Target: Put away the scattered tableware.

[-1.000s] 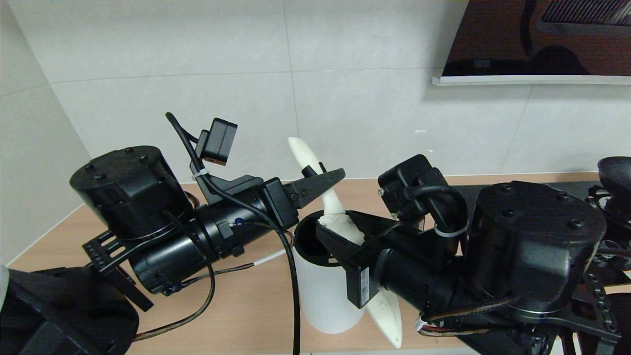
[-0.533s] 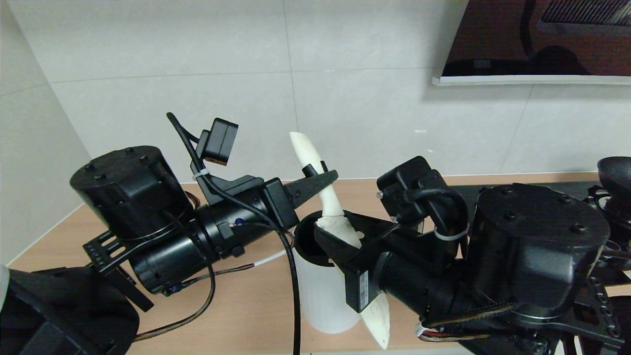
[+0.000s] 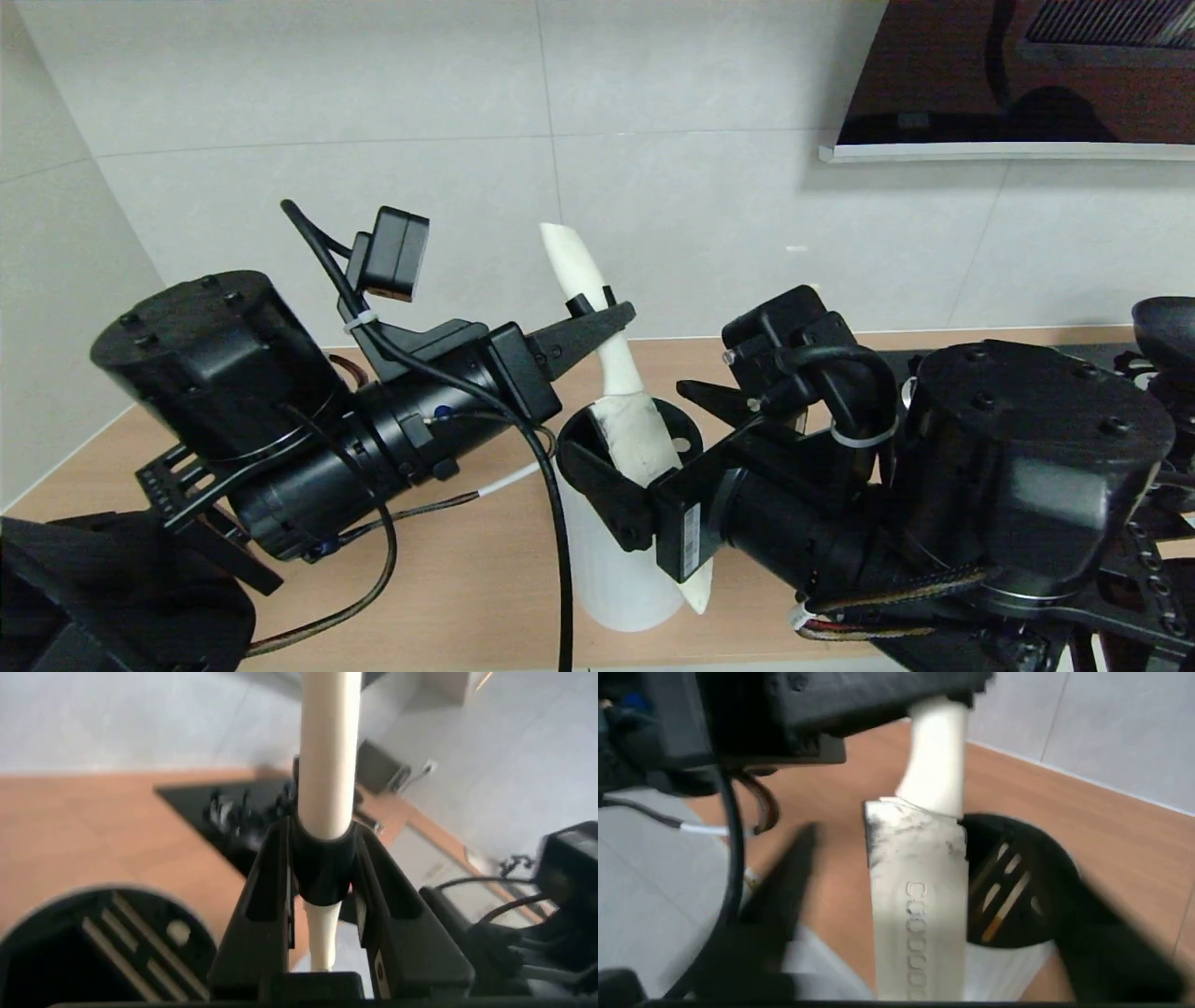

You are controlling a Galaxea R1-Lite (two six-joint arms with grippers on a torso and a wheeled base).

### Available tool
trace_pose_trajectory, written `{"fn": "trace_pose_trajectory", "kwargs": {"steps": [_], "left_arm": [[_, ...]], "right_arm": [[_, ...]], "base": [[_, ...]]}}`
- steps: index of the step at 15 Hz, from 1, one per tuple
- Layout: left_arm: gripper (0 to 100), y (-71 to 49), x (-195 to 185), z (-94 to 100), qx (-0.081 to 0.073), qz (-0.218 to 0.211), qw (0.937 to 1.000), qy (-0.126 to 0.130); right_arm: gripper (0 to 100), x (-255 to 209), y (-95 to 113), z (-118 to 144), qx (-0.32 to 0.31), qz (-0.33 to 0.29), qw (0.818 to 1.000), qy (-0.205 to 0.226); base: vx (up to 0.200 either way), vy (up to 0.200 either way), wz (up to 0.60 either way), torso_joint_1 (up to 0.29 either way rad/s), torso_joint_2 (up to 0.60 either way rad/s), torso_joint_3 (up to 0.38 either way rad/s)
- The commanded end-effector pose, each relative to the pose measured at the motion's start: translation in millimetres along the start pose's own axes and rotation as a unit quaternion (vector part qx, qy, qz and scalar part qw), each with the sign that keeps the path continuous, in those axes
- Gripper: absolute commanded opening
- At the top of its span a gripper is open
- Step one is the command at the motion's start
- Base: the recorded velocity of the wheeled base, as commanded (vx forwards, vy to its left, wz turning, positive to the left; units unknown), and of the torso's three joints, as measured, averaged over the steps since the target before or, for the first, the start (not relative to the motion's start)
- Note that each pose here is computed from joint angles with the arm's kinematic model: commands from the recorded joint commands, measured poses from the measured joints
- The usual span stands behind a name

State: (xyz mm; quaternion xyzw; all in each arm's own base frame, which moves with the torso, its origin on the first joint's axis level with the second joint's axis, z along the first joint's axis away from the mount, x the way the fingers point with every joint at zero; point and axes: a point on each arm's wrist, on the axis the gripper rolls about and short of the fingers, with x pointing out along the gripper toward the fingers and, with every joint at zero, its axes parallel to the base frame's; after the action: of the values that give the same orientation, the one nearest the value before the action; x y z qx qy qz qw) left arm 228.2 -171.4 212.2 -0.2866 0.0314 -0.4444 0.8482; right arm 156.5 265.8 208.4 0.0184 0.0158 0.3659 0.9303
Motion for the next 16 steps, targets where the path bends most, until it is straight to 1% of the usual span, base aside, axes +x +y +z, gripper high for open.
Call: {"fn": "trace_pose_trajectory", "kwargs": {"steps": [1, 2, 3, 4, 5, 6, 7, 8, 9, 10, 11, 12, 13, 14, 15, 16], "left_arm": [[0, -8.8, -2, 8.6, 0.005, -0.005, 0.9997, -0.022], [0, -13.7, -4, 14.5, 0.01, -0.01, 0.9994, -0.032], [0, -18.7, -8, 23.0, 0.019, -0.013, 0.9988, -0.043], [0, -22.5, -12, 30.3, 0.026, -0.008, 0.9987, -0.044], [0, -28.6, -18, 42.8, 0.032, 0.004, 0.9983, -0.048], [0, -35.7, -23, 55.8, 0.034, 0.019, 0.9977, -0.056], [0, -39.5, -25, 62.8, 0.034, 0.028, 0.9972, -0.061], [0, -46.9, -31, 78.0, 0.035, 0.048, 0.9955, -0.074], [0, -51.4, -35, 90.3, 0.036, 0.071, 0.9936, -0.08], [0, -54.9, -40, 96.1, 0.038, 0.088, 0.9923, -0.078], [0, -57.9, -44, 99.6, 0.057, 0.11, 0.9892, -0.078], [0, -57.1, -41, 97.9, 0.08, 0.127, 0.9854, -0.08], [0, -58.7, -35, 89.2, 0.104, 0.14, 0.9823, -0.07], [0, -58.6, -25, 80.6, 0.114, 0.158, 0.9786, -0.066], [0, -59.1, -14, 74.4, 0.125, 0.181, 0.973, -0.07], [0, -61.2, -9, 71.9, 0.134, 0.191, 0.9697, -0.072]], "right_arm": [[100, -5, -3, 5, 0.002, -0.001, 1.0, -0.007], [100, -10, -7, 12, 0.005, -0.006, 1.0, -0.018], [100, -14, -20, 21, 0.007, -0.025, 0.999, -0.031], [100, -18, -34, 26, 0.007, -0.044, 0.998, -0.037], [100, -21, -49, 29, 0.006, -0.068, 0.997, -0.034], [100, -26, -61, 36, 0.008, -0.088, 0.995, -0.045], [100, -29, -68, 40, 0.009, -0.099, 0.994, -0.052], [100, -32, -90, 44, 0.006, -0.13, 0.99, -0.051], [100, -32, -113, 43, 0.004, -0.153, 0.987, -0.04], [100, -34, -127, 41, 0.004, -0.167, 0.986, -0.029], [100, -37, -135, 34, 0.013, -0.181, 0.983, -0.006], [100, -37, -144, 27, 0.017, -0.196, 0.98, 0.008], [100, -37, -156, 19, 0.021, -0.218, 0.976, 0.021], [100, -38, -160, 12, 0.026, -0.224, 0.974, 0.03], [100, -39, -161, 6, 0.032, -0.227, 0.973, 0.04], [100, -39, -162, 5, 0.032, -0.228, 0.972, 0.041]], "base": [[0.0, 0.0, 0.0, 0.0, 0.0, 0.0], [0.0, 0.0, 0.0, 0.0, 0.0, 0.0], [0.0, 0.0, 0.0, 0.0, 0.0, 0.0], [0.0, 0.0, 0.0, 0.0, 0.0, 0.0], [0.0, 0.0, 0.0, 0.0, 0.0, 0.0], [0.0, 0.0, 0.0, 0.0, 0.0, 0.0], [0.0, 0.0, 0.0, 0.0, 0.0, 0.0], [0.0, 0.0, 0.0, 0.0, 0.0, 0.0], [0.0, 0.0, 0.0, 0.0, 0.0, 0.0], [0.0, 0.0, 0.0, 0.0, 0.0, 0.0], [0.0, 0.0, 0.0, 0.0, 0.0, 0.0], [0.0, 0.0, 0.0, 0.0, 0.0, 0.0], [0.0, 0.0, 0.0, 0.0, 0.0, 0.0], [0.0, 0.0, 0.0, 0.0, 0.0, 0.0], [0.0, 0.0, 0.0, 0.0, 0.0, 0.0], [0.0, 0.0, 0.0, 0.0, 0.0, 0.0]]}}
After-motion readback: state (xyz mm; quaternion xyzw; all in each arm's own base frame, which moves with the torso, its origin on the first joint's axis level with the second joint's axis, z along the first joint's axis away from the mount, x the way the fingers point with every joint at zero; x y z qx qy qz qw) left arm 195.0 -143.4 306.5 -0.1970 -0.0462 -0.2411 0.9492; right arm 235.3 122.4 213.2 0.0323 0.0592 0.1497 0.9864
